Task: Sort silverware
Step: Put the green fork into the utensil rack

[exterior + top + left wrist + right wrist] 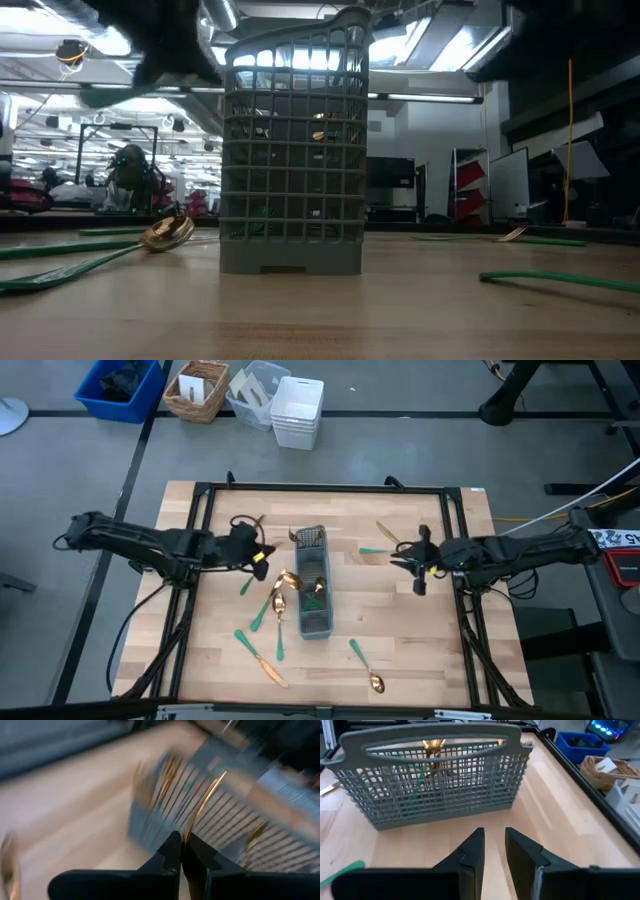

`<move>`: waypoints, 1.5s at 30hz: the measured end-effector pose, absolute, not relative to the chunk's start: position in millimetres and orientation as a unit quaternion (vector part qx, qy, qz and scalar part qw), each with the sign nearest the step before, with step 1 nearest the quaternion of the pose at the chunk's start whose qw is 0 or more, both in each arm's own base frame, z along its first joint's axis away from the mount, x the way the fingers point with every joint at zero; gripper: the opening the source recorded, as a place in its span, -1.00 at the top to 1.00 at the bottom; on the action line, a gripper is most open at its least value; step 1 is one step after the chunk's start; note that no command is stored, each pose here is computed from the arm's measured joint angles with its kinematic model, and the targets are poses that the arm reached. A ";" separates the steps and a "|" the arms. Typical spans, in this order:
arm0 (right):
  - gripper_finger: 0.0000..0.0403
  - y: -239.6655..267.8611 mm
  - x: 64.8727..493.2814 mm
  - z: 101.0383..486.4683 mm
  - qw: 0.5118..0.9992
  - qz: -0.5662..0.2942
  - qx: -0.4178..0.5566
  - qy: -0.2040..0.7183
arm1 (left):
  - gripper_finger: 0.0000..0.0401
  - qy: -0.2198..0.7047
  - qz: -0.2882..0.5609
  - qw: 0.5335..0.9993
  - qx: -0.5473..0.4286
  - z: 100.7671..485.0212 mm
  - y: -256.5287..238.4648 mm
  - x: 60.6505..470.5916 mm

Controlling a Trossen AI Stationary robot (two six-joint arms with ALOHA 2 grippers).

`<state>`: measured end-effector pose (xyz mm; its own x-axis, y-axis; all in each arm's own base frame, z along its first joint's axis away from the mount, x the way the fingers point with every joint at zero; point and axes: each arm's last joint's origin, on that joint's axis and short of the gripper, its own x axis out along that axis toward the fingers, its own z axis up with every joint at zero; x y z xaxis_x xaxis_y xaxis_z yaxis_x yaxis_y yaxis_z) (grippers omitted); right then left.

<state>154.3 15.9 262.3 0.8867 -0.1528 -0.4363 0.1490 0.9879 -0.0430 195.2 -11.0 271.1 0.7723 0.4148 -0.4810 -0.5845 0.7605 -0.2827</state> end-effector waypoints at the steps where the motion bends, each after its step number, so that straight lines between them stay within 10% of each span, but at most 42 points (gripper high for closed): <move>1: 0.61 16.1 155.6 253.9 0.973 -0.078 -0.002 0.217 | 0.99 0.175 0.266 0.927 -0.199 277.0 -12.2 196.0; 21: 0.61 16.6 158.5 204.4 0.980 -0.079 0.023 0.181 | 0.99 -0.084 0.193 0.968 0.138 302.2 17.4 275.3; 45: 0.61 16.6 158.3 203.9 0.980 -0.079 0.018 0.184 | 0.99 -0.030 0.139 0.983 0.118 227.7 72.2 319.5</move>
